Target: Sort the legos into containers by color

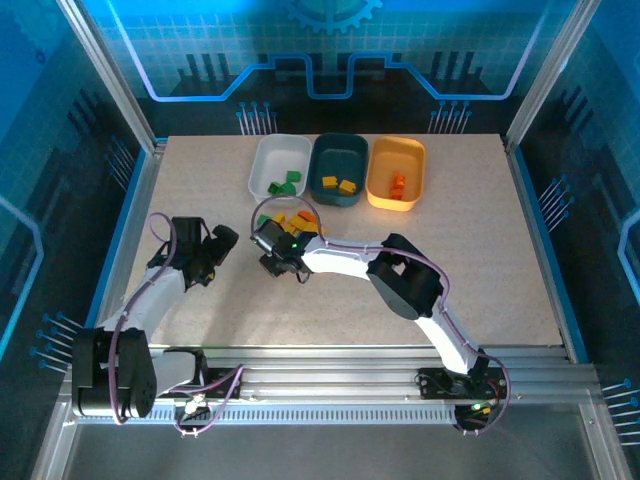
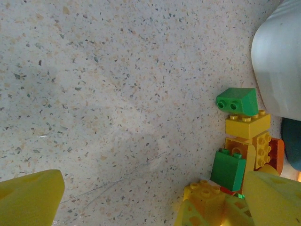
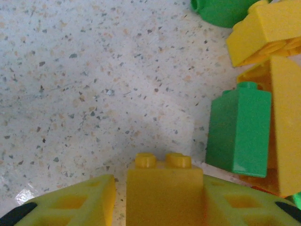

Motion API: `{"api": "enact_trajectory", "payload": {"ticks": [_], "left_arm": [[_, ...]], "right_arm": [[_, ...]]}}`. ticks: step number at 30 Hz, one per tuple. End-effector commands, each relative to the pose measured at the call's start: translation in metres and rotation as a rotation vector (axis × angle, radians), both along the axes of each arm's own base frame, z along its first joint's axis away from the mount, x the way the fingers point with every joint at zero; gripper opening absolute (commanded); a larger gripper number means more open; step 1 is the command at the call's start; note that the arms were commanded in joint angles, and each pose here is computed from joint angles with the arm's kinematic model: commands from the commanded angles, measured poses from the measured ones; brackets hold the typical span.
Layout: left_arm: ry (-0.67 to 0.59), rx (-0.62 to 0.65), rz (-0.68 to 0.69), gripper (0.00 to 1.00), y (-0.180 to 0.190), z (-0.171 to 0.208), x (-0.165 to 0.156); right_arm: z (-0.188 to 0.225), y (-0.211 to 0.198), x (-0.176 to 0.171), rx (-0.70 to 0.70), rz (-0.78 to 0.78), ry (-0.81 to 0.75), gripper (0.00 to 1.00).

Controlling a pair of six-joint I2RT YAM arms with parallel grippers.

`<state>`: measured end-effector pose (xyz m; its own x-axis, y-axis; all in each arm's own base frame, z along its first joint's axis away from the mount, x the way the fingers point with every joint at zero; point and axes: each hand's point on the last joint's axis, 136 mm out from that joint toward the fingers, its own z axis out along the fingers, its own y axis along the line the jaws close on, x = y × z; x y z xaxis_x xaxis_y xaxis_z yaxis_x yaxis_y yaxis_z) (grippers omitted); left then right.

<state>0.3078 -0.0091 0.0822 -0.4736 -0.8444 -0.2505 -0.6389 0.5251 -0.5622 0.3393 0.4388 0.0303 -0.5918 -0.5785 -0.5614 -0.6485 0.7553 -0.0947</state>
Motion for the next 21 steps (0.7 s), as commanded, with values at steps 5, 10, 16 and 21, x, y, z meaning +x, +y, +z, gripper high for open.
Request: {"api": "enact_trajectory", "payload": {"ticks": [5,10,16,21], "left_arm": [[-0.019,-0.009,-0.009,0.99,0.001,0.012,0.004],[-0.034,-0.018,-0.002,0.99,0.000,0.015,0.005],[-0.072,-0.020,-0.023,0.99,-0.003,0.026,0.006],[-0.094,-0.059,-0.078,0.99,-0.019,0.029,0.013]], "right_arm": [[0.011,0.005,-0.005,0.009,0.006,-0.007,0.41],[0.062,0.002,-0.007,0.100,0.018,-0.036,0.40],[0.111,-0.026,0.006,0.205,-0.029,-0.038,0.40],[0.135,-0.074,0.048,0.246,-0.137,-0.068,0.40]]}}
